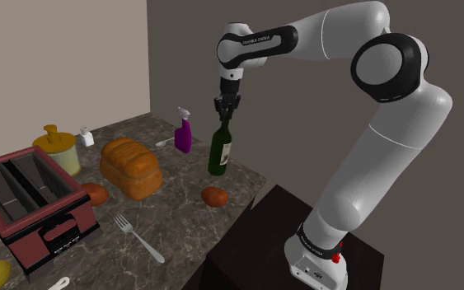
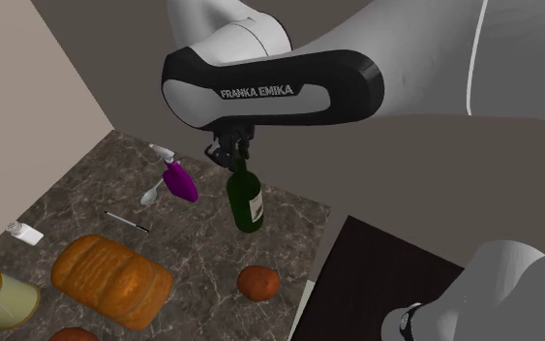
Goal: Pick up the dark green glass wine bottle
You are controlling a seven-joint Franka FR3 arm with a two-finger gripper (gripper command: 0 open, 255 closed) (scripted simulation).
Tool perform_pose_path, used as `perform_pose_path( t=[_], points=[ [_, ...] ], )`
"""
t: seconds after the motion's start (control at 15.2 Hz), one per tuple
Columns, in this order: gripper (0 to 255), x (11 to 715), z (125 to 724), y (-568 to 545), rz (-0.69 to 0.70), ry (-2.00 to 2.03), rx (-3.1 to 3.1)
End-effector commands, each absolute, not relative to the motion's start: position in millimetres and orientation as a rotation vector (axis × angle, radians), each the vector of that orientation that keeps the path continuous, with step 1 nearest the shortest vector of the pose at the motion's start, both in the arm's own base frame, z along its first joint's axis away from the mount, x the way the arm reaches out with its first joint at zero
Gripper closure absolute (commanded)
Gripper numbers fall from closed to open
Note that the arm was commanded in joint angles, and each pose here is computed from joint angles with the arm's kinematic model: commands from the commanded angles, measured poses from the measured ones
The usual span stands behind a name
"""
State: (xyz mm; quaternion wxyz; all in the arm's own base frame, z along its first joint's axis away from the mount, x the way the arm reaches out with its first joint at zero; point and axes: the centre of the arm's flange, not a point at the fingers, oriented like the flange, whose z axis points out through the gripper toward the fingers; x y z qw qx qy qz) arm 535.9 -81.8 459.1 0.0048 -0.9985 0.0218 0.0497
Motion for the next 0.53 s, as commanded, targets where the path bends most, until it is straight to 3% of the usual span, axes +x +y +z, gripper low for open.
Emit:
perform_pose_path(
  t=[0.0, 0.46],
  points=[
    [255, 536.2, 469.1, -81.7, 0.156, 0.068, -3.127],
    [255, 536.2, 506.0, -81.7, 0.156, 0.068, -3.127]
  ],
)
